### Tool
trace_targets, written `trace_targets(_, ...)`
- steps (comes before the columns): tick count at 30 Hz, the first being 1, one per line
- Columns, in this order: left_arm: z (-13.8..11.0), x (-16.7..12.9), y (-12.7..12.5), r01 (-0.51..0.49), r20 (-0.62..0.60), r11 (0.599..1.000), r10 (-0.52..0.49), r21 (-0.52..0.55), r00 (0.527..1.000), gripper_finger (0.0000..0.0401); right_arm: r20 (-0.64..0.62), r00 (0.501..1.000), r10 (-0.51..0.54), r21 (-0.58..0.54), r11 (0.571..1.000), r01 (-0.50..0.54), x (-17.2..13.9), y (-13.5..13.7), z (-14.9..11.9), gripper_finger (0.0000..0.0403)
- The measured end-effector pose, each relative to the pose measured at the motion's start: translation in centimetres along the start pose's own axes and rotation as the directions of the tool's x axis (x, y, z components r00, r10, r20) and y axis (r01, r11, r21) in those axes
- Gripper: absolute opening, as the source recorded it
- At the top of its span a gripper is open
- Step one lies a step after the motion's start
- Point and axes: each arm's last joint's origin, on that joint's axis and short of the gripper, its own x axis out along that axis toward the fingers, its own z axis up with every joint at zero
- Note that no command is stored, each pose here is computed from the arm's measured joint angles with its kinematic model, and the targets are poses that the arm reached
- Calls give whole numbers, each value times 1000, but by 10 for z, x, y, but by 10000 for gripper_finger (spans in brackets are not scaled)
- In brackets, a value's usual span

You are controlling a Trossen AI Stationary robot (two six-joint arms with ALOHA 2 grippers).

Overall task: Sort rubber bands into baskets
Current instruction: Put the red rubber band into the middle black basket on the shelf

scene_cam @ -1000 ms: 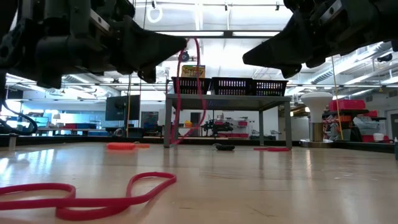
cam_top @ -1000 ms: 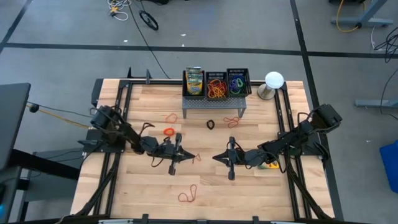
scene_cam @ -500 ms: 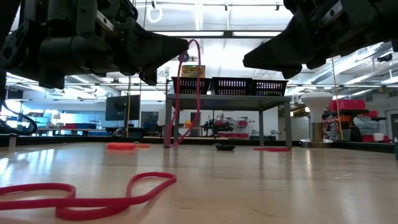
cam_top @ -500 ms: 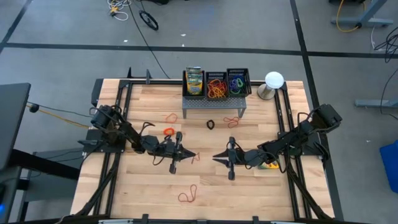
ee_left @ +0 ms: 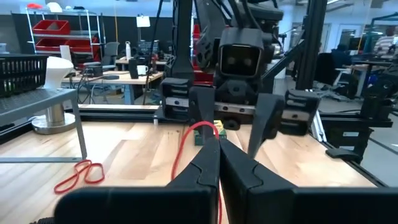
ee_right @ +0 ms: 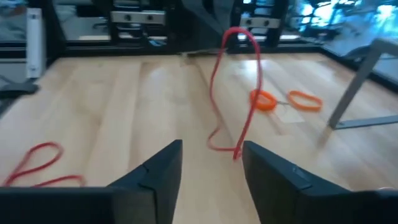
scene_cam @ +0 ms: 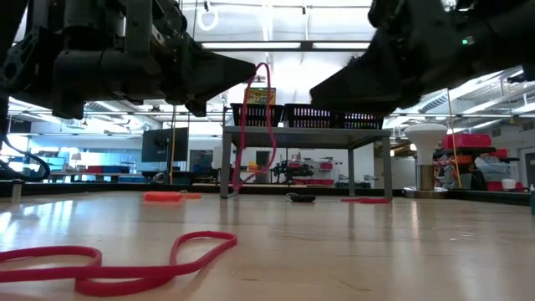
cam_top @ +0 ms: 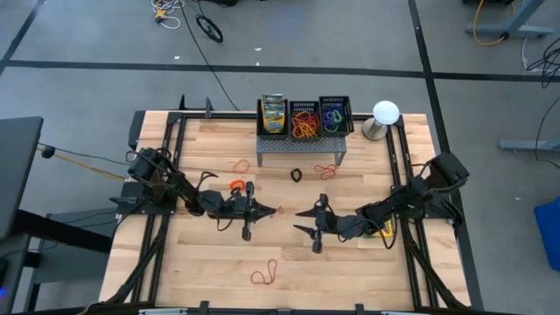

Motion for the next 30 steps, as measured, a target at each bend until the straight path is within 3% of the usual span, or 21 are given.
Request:
trace_targets(13,5,7,1,-101,23,995,101,-12,995,7,25,998,-53,18,998,53,9,5,7,240)
trace_targets(25,11,16,-2,-100,59,995,99,18,993,7,20,1000,-14,27,1000,14,9,6,7,243)
trace_targets(30,12,16,-4,-54,62,998,53,20,997,7,15,1000,18,1,1000,-18,10,6,7,243)
